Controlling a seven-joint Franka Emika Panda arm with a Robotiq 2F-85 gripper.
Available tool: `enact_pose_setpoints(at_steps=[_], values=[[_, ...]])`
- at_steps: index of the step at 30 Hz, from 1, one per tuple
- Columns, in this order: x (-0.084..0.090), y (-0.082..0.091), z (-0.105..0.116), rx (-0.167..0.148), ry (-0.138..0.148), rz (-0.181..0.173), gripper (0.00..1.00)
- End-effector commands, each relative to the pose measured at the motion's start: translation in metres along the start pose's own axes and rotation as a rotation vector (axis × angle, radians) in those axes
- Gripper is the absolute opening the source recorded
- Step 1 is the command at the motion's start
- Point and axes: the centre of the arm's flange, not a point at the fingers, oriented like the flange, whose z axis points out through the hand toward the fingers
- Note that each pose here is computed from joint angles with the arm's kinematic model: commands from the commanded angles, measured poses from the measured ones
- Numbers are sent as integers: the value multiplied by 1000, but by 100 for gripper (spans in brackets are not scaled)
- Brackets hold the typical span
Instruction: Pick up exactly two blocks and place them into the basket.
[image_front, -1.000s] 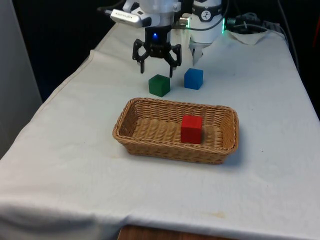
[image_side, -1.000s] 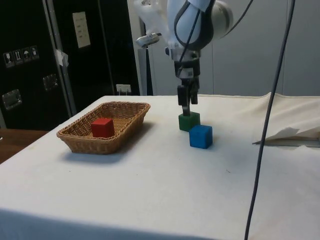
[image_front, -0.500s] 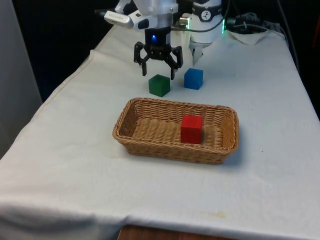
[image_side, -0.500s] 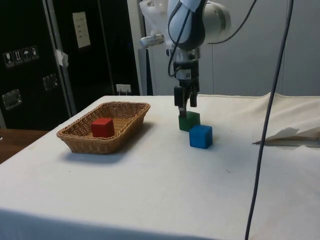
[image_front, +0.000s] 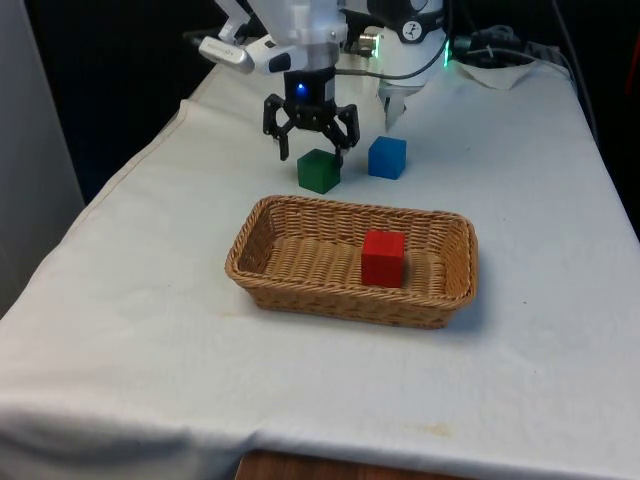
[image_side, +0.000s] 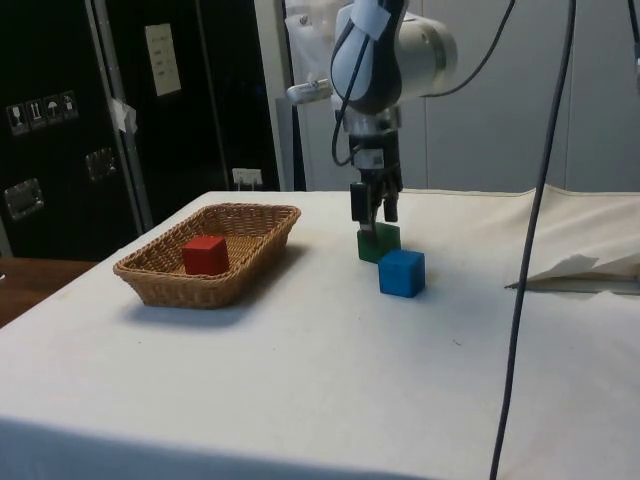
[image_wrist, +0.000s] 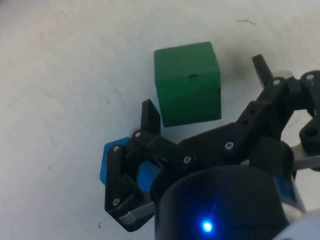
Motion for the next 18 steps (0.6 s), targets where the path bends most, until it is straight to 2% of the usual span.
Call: enact_pose_setpoints(at_steps=[1, 2, 3, 7, 8, 10, 11, 12, 13, 17, 18], values=[[1, -1, 1, 8, 7, 5, 100], [0, 0, 1, -2, -3, 1, 100], [0, -1, 2, 6, 4, 7, 100], [1, -1, 4, 7, 0, 13, 100], [0, -2, 5, 8, -2, 13, 97], [0, -2, 5, 8, -3, 15, 79], [-1, 0, 7, -2, -11, 15, 68], [0, -2, 5, 9, -3, 16, 68], [0, -1, 6, 9, -4, 17, 44], [0, -1, 6, 9, -4, 18, 5], [0, -1, 6, 9, -4, 18, 1]])
